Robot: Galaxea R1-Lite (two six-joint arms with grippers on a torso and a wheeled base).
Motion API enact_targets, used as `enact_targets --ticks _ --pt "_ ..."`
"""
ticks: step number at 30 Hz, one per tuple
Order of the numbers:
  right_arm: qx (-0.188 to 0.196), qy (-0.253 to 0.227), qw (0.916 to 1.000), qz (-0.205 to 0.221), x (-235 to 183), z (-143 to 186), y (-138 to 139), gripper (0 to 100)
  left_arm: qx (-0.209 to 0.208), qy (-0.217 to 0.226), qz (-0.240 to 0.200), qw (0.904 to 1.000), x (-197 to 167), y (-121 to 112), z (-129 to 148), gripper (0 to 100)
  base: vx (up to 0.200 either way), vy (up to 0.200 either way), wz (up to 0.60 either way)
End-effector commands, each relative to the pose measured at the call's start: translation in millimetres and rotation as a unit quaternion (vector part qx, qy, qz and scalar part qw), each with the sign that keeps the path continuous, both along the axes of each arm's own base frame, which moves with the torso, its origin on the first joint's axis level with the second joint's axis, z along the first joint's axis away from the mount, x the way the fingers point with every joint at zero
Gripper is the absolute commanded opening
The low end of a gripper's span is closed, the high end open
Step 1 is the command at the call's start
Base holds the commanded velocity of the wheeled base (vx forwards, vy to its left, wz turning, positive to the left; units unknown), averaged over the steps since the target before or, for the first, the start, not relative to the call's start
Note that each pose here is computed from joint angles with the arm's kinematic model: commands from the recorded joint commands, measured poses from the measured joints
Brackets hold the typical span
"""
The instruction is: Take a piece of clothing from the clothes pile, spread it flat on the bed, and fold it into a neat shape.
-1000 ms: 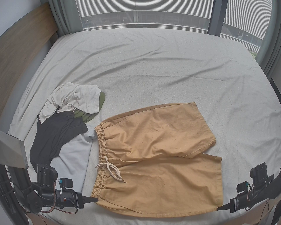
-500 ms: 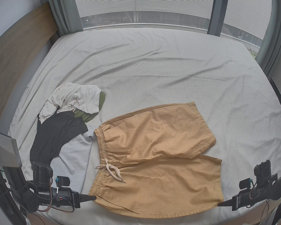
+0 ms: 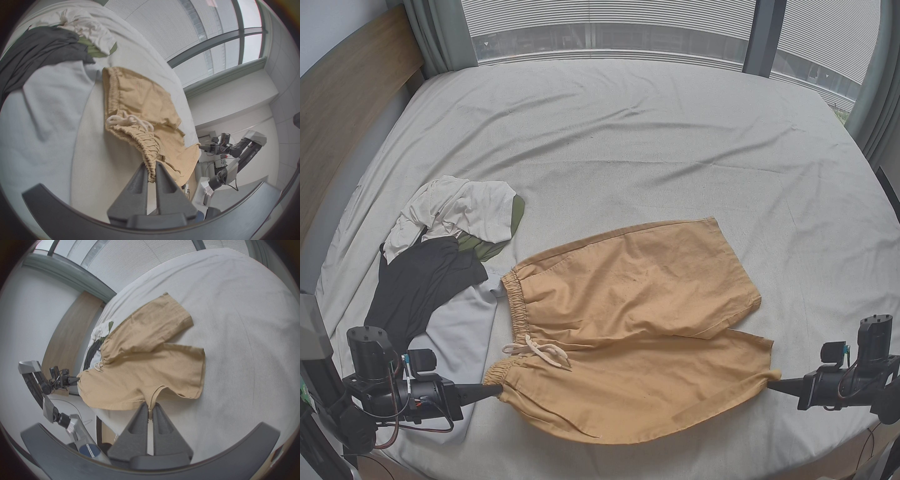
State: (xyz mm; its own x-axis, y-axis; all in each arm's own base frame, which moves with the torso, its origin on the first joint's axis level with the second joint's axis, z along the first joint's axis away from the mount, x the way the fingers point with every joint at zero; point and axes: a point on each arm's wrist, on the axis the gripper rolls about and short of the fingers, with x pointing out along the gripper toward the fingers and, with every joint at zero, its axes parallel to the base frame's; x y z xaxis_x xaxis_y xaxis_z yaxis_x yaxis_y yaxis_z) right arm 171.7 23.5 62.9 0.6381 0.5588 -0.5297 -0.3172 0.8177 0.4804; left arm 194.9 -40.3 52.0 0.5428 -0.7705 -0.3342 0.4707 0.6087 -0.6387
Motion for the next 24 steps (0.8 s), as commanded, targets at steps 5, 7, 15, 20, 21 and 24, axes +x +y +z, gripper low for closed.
enact_targets --ticks 5,7,15,20,21,24 --pt "0.01 -0.062 0.998 0.012 21.6 22.3 6.9 0 -0.021 -0.046 -0.004 0.9987 -3.2 0.2 16.1 0 0.0 0.0 0.0" --pt "0.013 -0.067 0.9976 0.015 23.6 24.2 7.2 0 -0.022 -0.047 -0.004 0.9987 -3.3 0.2 16.1 0 0.0 0.0 0.0" --pt "0.04 -0.092 0.9949 0.015 41.7 36.6 -0.3 0 -0.019 -0.052 0.017 0.9983 13.8 3.9 13.1 0 0.0 0.0 0.0" --pt "0.056 -0.102 0.9932 0.0 54.0 44.2 -2.5 0 -0.027 -0.053 0.022 0.998 24.0 3.3 12.9 0 0.0 0.0 0.0" --pt "0.06 -0.103 0.9929 -0.003 55.8 45.5 -2.5 0 -0.032 -0.059 0.024 0.9975 25.3 3.2 14.9 0 0.0 0.0 0.0" --pt "0.061 -0.119 0.991 -0.003 58.8 49.2 -1.7 0 -0.042 -0.068 0.027 0.9965 25.9 3.1 18.6 0 0.0 0.0 0.0"
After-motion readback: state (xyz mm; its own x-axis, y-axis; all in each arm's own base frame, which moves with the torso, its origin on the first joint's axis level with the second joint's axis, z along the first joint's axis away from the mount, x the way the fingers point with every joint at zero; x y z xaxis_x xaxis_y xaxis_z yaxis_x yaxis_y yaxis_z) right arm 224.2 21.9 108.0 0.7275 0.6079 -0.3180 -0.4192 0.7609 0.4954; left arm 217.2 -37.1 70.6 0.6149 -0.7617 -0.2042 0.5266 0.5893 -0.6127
